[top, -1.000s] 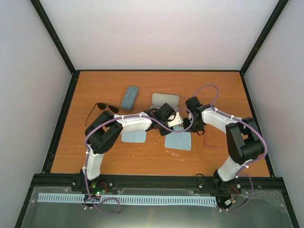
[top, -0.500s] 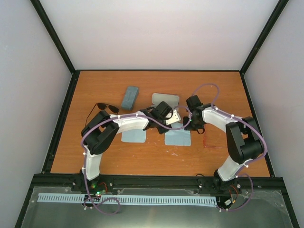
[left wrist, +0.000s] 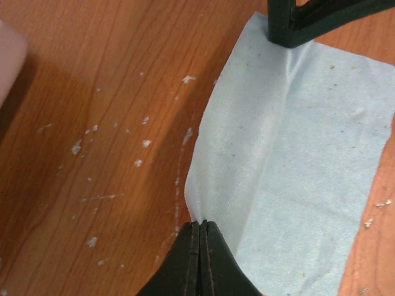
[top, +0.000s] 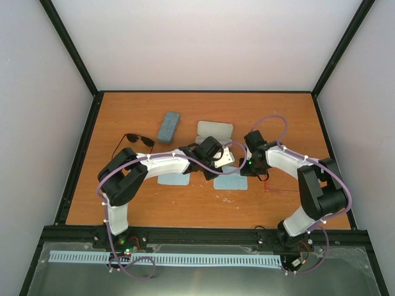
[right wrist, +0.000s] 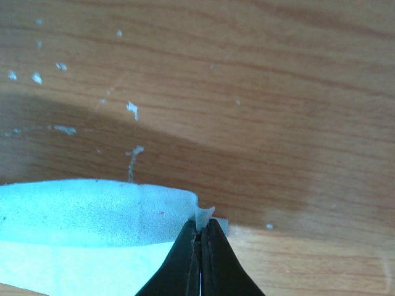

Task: Organize the sunglasses
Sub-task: Fold the glasses cleaning cloth at the center of the board.

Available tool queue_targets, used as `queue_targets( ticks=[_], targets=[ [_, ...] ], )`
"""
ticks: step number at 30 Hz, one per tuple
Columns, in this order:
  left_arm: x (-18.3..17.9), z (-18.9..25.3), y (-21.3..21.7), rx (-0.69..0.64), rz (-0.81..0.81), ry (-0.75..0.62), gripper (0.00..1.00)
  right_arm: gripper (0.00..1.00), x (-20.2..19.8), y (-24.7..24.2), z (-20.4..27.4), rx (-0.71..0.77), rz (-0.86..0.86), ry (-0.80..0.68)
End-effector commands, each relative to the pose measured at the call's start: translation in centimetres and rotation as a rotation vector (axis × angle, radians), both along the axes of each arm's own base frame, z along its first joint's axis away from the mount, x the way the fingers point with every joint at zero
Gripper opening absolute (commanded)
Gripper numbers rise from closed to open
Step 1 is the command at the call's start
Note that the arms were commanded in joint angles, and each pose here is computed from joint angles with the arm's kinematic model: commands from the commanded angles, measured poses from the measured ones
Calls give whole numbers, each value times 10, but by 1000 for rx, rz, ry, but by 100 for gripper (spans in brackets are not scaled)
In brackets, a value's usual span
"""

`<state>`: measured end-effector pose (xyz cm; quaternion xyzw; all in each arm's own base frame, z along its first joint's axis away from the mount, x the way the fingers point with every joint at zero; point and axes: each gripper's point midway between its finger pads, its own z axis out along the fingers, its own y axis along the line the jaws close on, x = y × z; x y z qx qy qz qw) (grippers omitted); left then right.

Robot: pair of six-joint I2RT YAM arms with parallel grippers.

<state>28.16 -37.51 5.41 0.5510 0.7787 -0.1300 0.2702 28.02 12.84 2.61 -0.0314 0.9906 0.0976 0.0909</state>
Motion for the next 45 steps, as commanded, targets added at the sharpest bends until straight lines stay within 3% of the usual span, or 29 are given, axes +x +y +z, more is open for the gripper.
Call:
queue_targets(
  ticks=[1,9,15,38,45],
  targets=[
    [-10,10,-12,-38,-26,2,1,3,-5,3,2,33,4,-14],
    [-23,1,-8,-23,-39,38,2,5,-18,5,-10,65,11,18],
    [-29,-2,-6,-25,-43,57,4,15,-23,5,-14,73,20,24],
    [-50,2,-4,-35,-77,23,6,15,-42,6,-2,153,-1,-49],
    [-49,-2,1,-27,-87,-5,7,26,-42,7,5,170,-6,-73]
  ],
)
